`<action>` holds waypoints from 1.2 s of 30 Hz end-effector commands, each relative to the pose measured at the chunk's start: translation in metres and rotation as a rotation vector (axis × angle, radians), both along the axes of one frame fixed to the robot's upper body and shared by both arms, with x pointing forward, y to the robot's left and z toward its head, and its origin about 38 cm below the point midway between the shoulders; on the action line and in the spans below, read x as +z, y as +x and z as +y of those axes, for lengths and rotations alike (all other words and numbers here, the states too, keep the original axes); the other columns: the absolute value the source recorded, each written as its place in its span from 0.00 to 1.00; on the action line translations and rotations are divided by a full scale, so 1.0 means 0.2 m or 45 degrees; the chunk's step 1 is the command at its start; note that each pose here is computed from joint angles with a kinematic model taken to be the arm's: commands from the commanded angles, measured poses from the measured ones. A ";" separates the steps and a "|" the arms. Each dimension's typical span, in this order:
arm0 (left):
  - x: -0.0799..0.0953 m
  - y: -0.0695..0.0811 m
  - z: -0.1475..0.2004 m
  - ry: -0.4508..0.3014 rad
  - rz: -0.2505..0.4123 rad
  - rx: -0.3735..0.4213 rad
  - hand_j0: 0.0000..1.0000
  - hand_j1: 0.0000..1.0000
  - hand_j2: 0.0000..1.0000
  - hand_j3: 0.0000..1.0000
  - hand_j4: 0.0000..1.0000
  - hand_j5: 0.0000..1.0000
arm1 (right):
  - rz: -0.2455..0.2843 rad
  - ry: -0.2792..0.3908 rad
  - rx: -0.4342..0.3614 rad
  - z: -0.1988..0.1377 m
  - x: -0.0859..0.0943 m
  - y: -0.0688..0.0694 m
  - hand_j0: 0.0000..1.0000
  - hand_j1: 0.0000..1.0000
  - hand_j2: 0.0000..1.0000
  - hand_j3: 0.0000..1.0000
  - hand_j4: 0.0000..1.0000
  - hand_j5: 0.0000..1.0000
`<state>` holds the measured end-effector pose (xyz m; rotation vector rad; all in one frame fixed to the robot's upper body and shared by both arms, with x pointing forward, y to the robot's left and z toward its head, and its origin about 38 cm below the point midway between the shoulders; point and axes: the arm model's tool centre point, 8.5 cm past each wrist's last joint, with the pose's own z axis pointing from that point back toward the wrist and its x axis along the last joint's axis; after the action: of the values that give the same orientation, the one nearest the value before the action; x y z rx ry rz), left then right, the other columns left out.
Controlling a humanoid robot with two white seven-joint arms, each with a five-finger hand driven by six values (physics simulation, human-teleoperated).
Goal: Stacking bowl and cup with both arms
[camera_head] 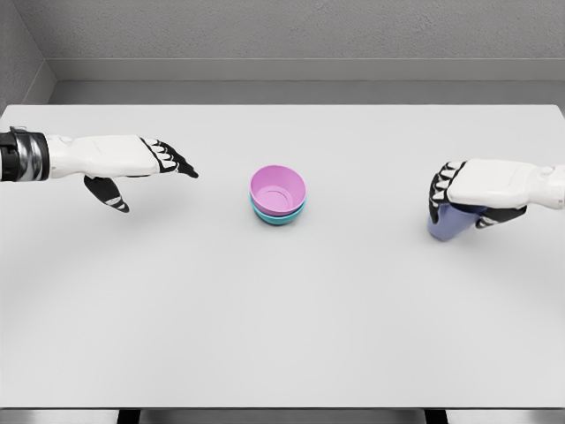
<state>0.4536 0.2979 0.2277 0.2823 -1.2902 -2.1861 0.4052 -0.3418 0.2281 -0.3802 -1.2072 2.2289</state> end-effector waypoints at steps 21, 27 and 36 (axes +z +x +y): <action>0.00 0.00 0.00 -0.007 0.001 0.004 1.00 1.00 1.00 1.00 1.00 1.00 | -0.070 0.108 0.018 0.06 0.15 0.06 0.44 0.44 0.44 0.44 0.44 0.44; 0.01 0.00 0.00 -0.007 -0.001 0.004 1.00 1.00 1.00 1.00 1.00 1.00 | -0.110 0.150 0.058 0.15 0.20 0.10 0.45 0.45 0.45 0.45 0.45 0.45; 0.01 0.00 0.00 -0.007 -0.001 0.004 1.00 1.00 1.00 1.00 1.00 1.00 | -0.152 0.207 0.125 0.28 0.25 0.13 0.46 0.46 0.46 0.46 0.46 0.46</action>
<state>0.4539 0.2979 0.2284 0.2840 -1.2910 -2.1864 0.4319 -0.2912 0.2822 -0.4241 -1.4719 2.2033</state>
